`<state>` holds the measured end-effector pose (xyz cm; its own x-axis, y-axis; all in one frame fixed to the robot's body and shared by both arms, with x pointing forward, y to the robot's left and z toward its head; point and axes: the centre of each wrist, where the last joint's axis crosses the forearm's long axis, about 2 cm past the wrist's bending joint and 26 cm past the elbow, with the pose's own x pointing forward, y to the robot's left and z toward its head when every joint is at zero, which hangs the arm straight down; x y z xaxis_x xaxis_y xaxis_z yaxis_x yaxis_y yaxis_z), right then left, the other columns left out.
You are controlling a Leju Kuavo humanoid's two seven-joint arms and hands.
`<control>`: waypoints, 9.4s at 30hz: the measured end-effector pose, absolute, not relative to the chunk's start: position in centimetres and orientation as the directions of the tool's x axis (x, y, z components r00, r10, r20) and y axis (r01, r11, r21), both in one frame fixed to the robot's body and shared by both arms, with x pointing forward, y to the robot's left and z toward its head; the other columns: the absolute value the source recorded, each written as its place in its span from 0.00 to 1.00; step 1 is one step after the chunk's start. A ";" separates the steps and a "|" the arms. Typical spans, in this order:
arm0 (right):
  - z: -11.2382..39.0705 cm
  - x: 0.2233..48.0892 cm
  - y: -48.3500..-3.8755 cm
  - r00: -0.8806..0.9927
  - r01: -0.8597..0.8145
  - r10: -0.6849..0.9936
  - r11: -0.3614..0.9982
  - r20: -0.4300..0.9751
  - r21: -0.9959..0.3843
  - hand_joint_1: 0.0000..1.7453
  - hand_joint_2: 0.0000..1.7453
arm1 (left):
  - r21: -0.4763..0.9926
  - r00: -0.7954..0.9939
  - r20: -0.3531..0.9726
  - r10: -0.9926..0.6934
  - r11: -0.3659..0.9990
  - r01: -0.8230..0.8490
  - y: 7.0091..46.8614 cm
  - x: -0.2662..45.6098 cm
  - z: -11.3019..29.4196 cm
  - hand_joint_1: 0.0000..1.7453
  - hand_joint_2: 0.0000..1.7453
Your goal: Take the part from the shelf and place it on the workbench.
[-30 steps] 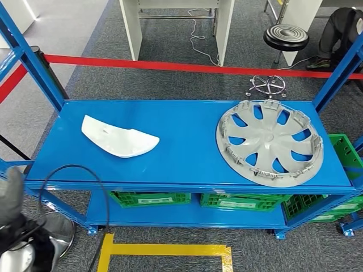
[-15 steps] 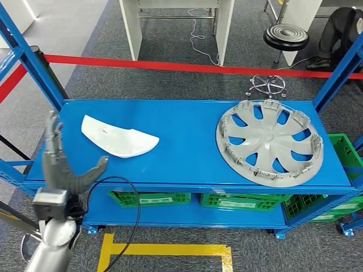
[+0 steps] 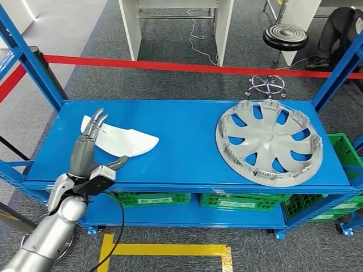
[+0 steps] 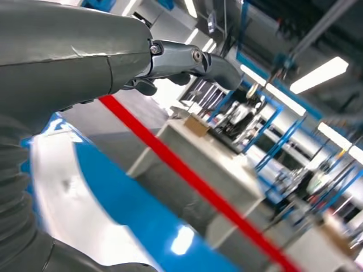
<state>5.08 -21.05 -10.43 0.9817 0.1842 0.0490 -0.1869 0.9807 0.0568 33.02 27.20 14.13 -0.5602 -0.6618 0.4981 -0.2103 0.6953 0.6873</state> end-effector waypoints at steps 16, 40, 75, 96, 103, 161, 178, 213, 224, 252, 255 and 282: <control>-10.4 5.1 -20.9 0.966 -0.253 0.248 0.965 0.068 0.066 0.00 0.00 | 0.846 -0.445 0.393 -0.804 0.506 -0.168 32.3 34.2 10.0 0.00 1.00; -10.3 5.5 -20.9 0.946 -0.320 0.317 0.946 0.066 0.044 0.00 0.00 | 0.910 -0.436 0.186 -0.880 0.321 -0.261 30.6 38.3 11.1 0.00 0.00; -10.3 5.6 -20.9 0.944 -0.328 0.327 0.944 0.048 0.020 0.00 0.00 | 0.983 -0.264 0.180 -0.948 0.166 0.077 29.9 40.9 11.1 0.00 1.00; -10.4 5.5 -20.9 0.940 -0.338 0.337 0.941 0.045 0.022 0.00 0.00 | 0.971 -0.282 0.217 -0.935 0.177 0.158 29.9 41.6 11.8 0.00 1.00; -10.4 5.5 -20.9 0.938 -0.344 0.343 0.939 0.047 0.022 0.00 0.00 | 0.971 -0.287 0.227 -0.931 0.195 0.136 29.9 41.6 11.9 0.00 0.00; -10.4 5.4 -21.1 0.927 -0.351 0.355 0.935 0.116 -0.055 0.00 0.00 | 0.973 -0.377 -0.029 -0.926 0.061 -0.224 32.0 37.5 8.5 1.00 1.00; -10.5 4.7 -21.3 0.940 -0.332 0.335 0.941 0.060 -0.060 0.00 0.00 | 0.396 -0.516 0.514 -0.686 0.723 -0.566 27.5 30.5 15.0 1.00 1.00; -10.5 4.5 -22.2 0.928 -0.169 0.239 0.953 0.285 -0.250 0.00 0.00 | -0.188 -0.720 0.685 0.117 0.982 -0.020 22.2 17.7 16.2 1.00 1.00; -10.7 4.3 -23.0 0.967 -0.067 0.115 0.975 0.228 -0.211 0.00 0.00 | -0.212 -0.708 0.693 0.137 0.977 -0.019 22.0 17.4 16.0 1.00 1.00; -11.2 1.5 -28.3 0.994 -0.093 0.106 0.943 0.024 -0.320 0.00 0.00 | -0.131 -0.584 0.811 -0.036 0.962 -0.240 23.0 15.2 13.3 1.00 1.00; -11.2 2.1 -28.1 0.992 -0.106 0.121 0.943 0.028 -0.314 0.00 0.00 | -0.104 -0.576 0.815 -0.055 0.965 -0.241 23.4 15.2 13.2 1.00 1.00; -11.1 3.2 -27.7 0.993 0.048 -0.012 0.951 0.120 -0.307 0.00 0.00 | -0.060 -0.639 0.766 -0.067 0.983 -0.175 23.5 17.7 14.3 1.00 1.00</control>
<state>3.20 -27.73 -11.06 0.9927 -0.0118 0.1198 0.0483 0.9506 -0.3067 17.69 23.52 14.32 -0.6389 -0.0670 0.7664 -0.1753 0.9827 -0.0602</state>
